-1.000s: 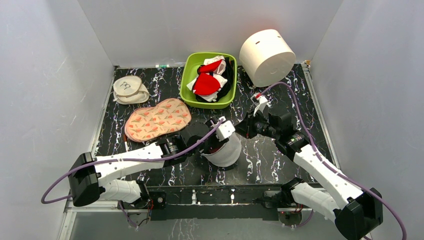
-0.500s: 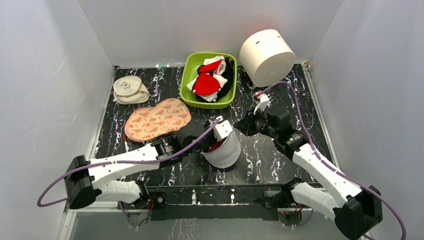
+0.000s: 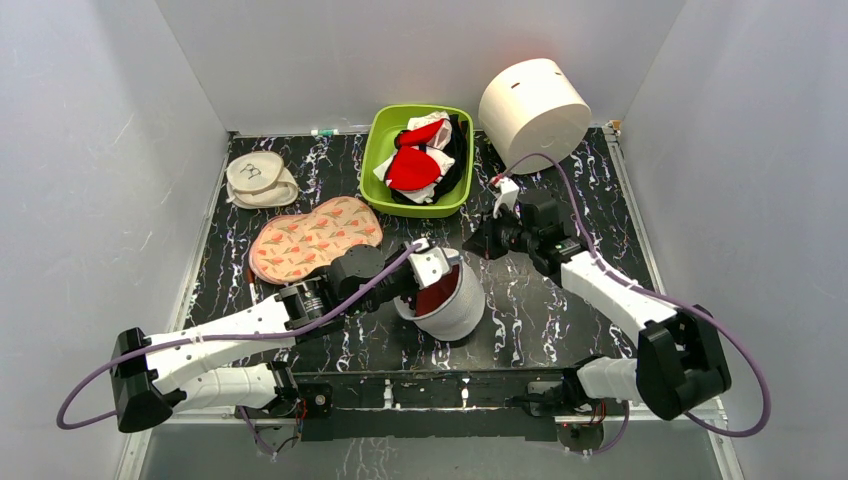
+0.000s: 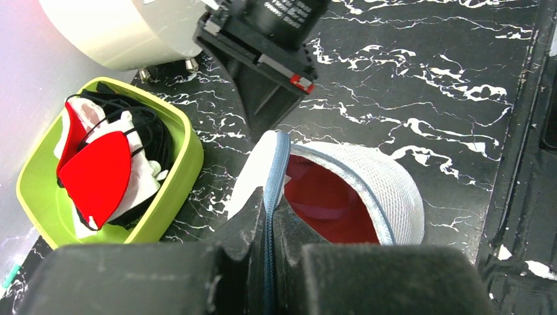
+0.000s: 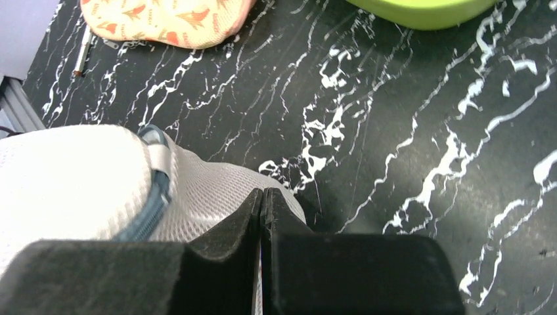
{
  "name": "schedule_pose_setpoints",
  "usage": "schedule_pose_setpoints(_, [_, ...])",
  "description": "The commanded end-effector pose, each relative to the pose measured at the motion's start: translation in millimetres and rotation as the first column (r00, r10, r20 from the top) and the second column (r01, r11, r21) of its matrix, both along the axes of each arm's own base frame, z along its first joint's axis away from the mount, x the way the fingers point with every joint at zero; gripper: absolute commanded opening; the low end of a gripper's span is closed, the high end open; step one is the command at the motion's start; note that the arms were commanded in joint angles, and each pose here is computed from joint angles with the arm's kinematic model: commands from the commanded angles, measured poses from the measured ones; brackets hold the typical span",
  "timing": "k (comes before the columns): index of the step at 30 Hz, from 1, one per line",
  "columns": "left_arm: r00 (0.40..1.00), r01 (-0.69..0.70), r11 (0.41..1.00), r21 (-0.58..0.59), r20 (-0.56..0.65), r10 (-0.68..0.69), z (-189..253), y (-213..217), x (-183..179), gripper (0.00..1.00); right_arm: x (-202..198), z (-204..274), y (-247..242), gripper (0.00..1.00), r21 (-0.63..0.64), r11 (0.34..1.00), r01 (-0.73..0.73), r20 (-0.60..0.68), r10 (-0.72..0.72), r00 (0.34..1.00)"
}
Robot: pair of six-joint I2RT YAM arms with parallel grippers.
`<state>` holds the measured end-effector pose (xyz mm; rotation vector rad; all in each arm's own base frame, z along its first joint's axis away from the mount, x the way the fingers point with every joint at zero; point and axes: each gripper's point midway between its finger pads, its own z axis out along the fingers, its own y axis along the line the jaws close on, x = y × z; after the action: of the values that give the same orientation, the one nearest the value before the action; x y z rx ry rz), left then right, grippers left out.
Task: Unzip the laundry bag and remove the bra
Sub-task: Unzip the laundry bag at the center of the board.
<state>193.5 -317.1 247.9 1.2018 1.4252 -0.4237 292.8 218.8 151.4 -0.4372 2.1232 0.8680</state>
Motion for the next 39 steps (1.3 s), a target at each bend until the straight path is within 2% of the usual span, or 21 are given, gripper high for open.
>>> schedule_pose_setpoints(1, [0.999,0.042,0.998,-0.050,0.033,-0.040,18.0,-3.1,-7.0,0.00,18.4,50.0,19.4,0.00,0.055,0.992,-0.115,0.168,0.105,0.980])
schedule_pose_setpoints(7, [0.999,-0.019,0.999,-0.041,0.044,0.020,16.0,1.7,2.7,0.00,18.9,46.3,-1.0,0.01,0.019,0.999,0.033,0.100,-0.035,0.994])
schedule_pose_setpoints(11, [0.995,-0.080,0.995,-0.053,0.059,0.083,18.2,7.4,11.6,0.00,0.0,43.0,-15.2,0.19,0.043,0.993,0.107,0.057,-0.109,0.992])
schedule_pose_setpoints(16, [0.985,-0.171,0.985,-0.034,0.031,0.172,14.3,12.0,23.3,0.00,-28.7,39.8,-21.7,0.49,0.079,0.987,0.143,-0.045,-0.139,0.989])
schedule_pose_setpoints(18, [0.972,-0.235,0.972,-0.005,0.004,0.235,11.0,15.0,30.7,0.00,-42.0,38.1,-17.2,0.57,0.089,0.990,0.111,-0.096,-0.102,0.990])
schedule_pose_setpoints(20, [0.952,-0.303,0.952,0.031,-0.021,0.304,5.3,17.2,39.0,0.00,-48.4,36.6,-22.0,0.62,0.055,0.989,0.134,-0.124,-0.127,0.984])
schedule_pose_setpoints(22, [0.939,-0.337,0.938,0.079,-0.042,0.340,-1.4,14.3,44.2,0.00,-52.6,41.9,-29.6,0.69,0.037,0.984,0.172,-0.126,-0.166,0.978])
schedule_pose_setpoints(25, [0.906,-0.387,0.912,0.136,-0.128,0.403,-5.9,13.8,44.0,0.00,-61.5,55.0,-28.3,0.78,0.085,0.982,0.166,-0.115,-0.155,0.981])
schedule_pose_setpoints(31, [0.790,-0.470,0.855,0.221,-0.328,0.519,-5.7,20.3,28.5,0.00,-75.8,33.9,-21.7,0.81,0.099,0.984,0.148,-0.197,-0.127,0.972])
schedule_pose_setpoints(37, [0.584,-0.527,0.783,0.330,-0.528,0.616,-12.3,25.3,8.6,0.00,-89.6,9.7,-13.1,0.83,0.073,0.991,0.115,-0.244,-0.094,0.965])
schedule_pose_setpoints(39, [0.511,-0.526,0.783,0.332,-0.613,0.603,-10.6,25.6,4.2,0.00,-90.2,3.4,-14.7,0.84,0.040,0.993,0.113,-0.255,-0.099,0.962])
